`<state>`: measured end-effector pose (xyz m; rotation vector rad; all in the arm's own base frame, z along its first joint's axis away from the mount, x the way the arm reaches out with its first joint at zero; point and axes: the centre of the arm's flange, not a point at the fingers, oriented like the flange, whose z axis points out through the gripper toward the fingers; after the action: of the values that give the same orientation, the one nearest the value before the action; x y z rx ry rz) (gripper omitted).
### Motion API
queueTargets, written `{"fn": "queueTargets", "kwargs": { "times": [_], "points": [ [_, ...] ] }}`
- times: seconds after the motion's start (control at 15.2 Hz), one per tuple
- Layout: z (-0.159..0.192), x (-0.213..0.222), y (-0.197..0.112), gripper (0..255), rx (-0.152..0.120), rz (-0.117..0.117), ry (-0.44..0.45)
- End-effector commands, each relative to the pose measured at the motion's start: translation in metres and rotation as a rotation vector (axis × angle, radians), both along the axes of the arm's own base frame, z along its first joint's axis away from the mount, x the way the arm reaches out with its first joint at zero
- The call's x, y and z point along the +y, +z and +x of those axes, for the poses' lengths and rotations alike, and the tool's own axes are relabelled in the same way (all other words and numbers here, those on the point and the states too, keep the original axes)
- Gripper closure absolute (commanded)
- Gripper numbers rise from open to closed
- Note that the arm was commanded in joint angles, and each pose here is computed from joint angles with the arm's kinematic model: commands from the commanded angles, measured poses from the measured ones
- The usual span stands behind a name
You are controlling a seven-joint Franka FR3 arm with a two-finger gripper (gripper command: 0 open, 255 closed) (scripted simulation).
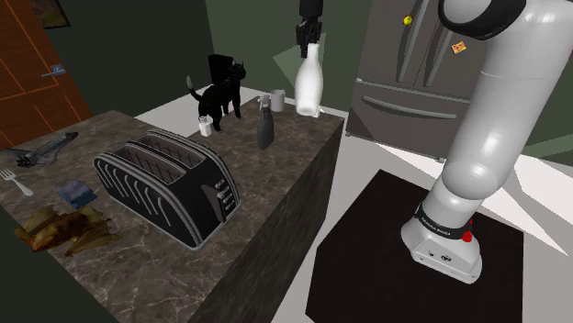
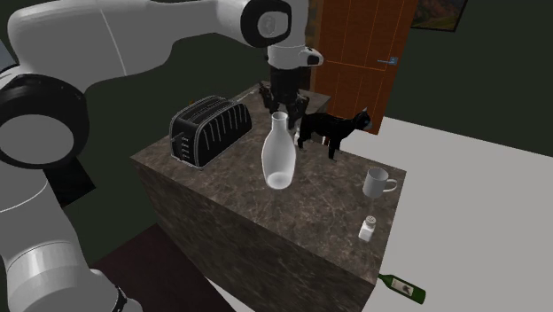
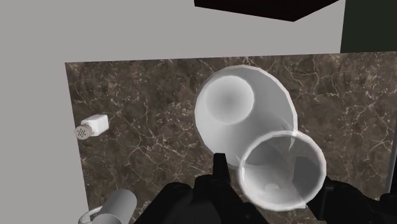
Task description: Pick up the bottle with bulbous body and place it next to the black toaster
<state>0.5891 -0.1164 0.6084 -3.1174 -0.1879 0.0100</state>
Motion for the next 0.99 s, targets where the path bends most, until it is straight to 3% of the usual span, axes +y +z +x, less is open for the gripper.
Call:
{"fn": "queueTargets", "kwargs": {
  "times": [0.0,0.92],
  "points": [
    [0.001,0.0,0.011,255,0.0,0.0,0.0],
    [0.001,0.0,0.084,255,0.0,0.0,0.0]
  ]
}}
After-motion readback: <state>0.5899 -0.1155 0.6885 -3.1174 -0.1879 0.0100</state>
